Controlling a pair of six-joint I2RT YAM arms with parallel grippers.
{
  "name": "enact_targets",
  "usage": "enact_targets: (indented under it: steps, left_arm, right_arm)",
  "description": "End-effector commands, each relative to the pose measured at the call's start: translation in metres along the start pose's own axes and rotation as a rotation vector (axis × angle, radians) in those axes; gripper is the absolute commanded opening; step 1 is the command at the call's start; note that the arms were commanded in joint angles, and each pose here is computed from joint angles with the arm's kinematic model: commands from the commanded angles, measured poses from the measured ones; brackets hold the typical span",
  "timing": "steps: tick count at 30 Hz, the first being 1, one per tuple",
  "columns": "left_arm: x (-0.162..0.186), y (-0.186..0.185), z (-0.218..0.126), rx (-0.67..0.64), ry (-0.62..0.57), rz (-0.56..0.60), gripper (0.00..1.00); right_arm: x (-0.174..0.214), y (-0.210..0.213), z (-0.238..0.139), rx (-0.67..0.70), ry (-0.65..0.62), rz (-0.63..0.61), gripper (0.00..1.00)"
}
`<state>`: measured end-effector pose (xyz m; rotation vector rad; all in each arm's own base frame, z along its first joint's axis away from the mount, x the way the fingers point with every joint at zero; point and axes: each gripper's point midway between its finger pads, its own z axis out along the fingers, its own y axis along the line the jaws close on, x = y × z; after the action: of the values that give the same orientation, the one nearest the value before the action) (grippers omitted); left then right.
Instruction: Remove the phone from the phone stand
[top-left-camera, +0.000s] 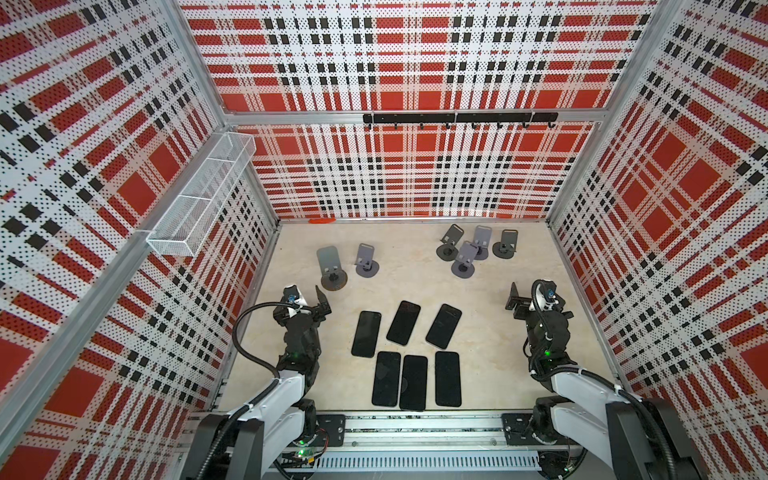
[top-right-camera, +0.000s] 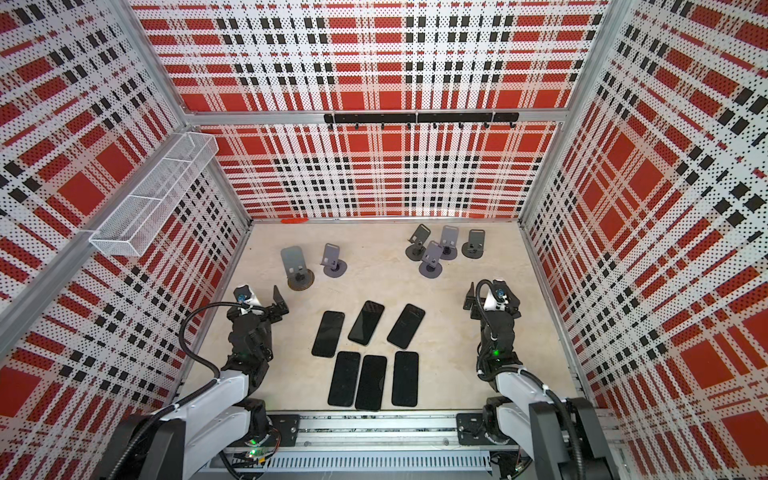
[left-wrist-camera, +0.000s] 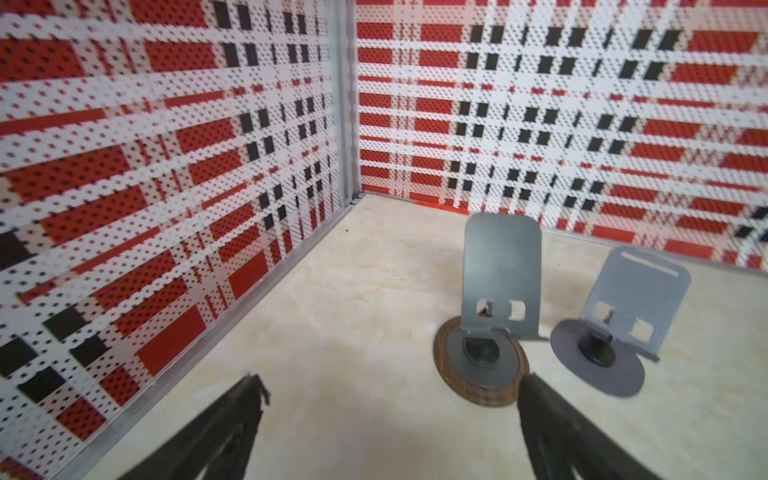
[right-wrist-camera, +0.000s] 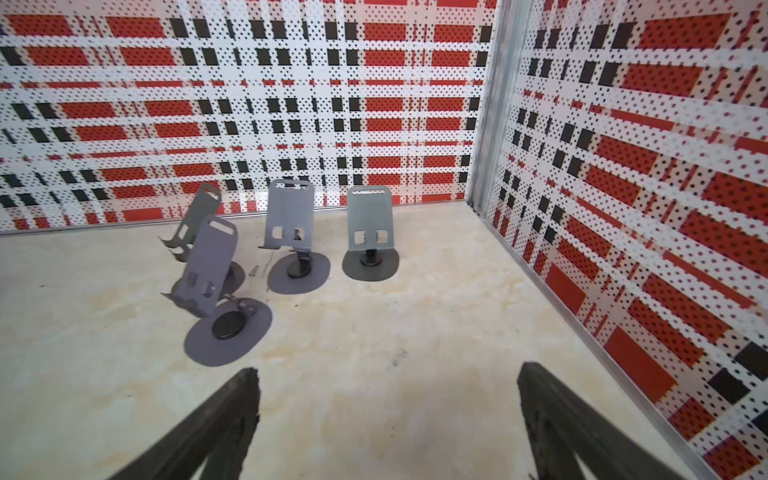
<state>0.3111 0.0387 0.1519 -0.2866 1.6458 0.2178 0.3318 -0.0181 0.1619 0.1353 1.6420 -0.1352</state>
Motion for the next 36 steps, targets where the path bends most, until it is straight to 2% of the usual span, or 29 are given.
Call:
enact_targets:
  steps: [1,6,9,10,12,13,15,17,19,21,23,29,36]
  left_arm:
    - [-0.035,-0.012,-0.008,0.125,-0.201,-0.009,0.98]
    - [-0.028,-0.014,0.017,0.160,-0.136,-0.024,0.98]
    - [-0.031,-0.009,0.022,0.144,-0.152,-0.043,0.98]
    - [-0.032,-0.008,0.023,0.144,-0.160,-0.050,0.98]
    - [-0.033,-0.008,0.025,0.141,-0.169,-0.063,0.98]
    - [-0.028,-0.004,0.027,0.122,-0.158,-0.098,0.98]
    - [-0.024,-0.009,0.029,0.128,-0.171,-0.078,0.98]
    - [-0.014,-0.014,0.035,0.130,-0.160,-0.062,0.98]
    - [-0.022,-0.020,0.035,0.133,-0.213,-0.048,0.98]
    - [-0.012,-0.019,0.043,0.105,-0.147,-0.029,0.98]
    - [-0.014,-0.026,0.046,0.143,-0.155,-0.028,0.98]
    - [-0.012,-0.018,0.054,0.059,-0.135,-0.038,0.98]
    - [-0.012,-0.018,0.052,0.046,-0.134,-0.035,0.98]
  right_arm:
    - [-0.006,0.003,0.002,-0.053,-0.073,0.006,1.00]
    - [0.003,0.004,0.028,-0.041,-0.036,0.016,1.00]
    - [0.021,0.002,0.043,-0.016,-0.029,0.030,1.00]
    - [0.017,0.002,0.043,-0.011,-0.055,0.025,1.00]
    - [0.028,-0.009,0.048,0.070,0.035,0.049,1.00]
    - [0.026,-0.010,0.049,0.082,0.017,0.037,1.00]
    - [0.028,-0.010,0.053,0.130,0.034,0.017,1.00]
    - [0.028,-0.010,0.052,0.129,0.035,0.018,1.00]
    - [0.026,-0.009,0.052,0.126,0.027,0.014,1.00]
    - [0.026,-0.009,0.052,0.126,0.025,0.014,1.00]
    - [0.026,-0.009,0.052,0.126,0.023,0.015,1.00]
    - [0.025,-0.009,0.051,0.127,0.018,0.012,1.00]
    - [0.025,-0.008,0.052,0.123,0.020,0.011,1.00]
